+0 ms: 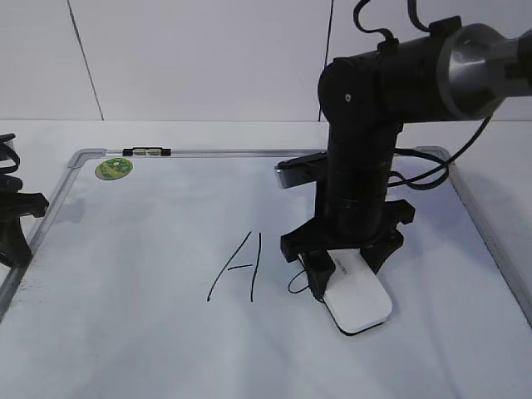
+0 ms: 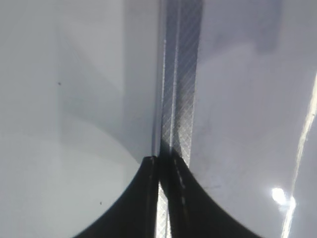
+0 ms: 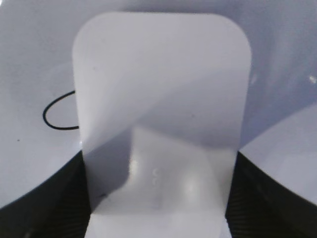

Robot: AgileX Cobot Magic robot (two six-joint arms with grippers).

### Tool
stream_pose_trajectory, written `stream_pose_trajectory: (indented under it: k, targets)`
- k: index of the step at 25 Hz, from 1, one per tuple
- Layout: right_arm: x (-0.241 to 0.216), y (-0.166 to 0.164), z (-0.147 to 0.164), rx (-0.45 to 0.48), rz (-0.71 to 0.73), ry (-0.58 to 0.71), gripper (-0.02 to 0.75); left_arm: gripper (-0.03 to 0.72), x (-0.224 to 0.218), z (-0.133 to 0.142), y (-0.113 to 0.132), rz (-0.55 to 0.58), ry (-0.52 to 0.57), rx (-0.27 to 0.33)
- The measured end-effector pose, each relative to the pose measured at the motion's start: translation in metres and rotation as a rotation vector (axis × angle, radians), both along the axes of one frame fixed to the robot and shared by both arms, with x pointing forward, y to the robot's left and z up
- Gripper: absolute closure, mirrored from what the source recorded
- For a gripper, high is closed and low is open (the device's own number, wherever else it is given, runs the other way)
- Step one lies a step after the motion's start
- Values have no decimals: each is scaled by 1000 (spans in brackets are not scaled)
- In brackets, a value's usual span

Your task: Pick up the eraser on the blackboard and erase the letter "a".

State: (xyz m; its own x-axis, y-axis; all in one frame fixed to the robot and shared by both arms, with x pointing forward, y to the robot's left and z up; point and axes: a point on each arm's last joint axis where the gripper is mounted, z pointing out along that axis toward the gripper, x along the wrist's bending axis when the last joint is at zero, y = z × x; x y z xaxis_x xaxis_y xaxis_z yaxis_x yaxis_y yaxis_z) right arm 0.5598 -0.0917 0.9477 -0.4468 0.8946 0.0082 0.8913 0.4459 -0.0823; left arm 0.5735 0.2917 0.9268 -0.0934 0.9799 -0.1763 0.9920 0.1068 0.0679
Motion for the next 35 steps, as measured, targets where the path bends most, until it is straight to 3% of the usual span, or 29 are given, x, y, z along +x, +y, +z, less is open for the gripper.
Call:
stream_pose_trajectory:
  k: [10,14,35]
  targets:
    - [-12,32,2,19,83,-28,200,673,0,0,0,-1,0,1]
    - [-9,30,-1,-20,72,-28,200,673,0,0,0,0,-2,1]
    - [16,-5,-1,0,-68,-6,200,673,0,0,0,0,-2,1]
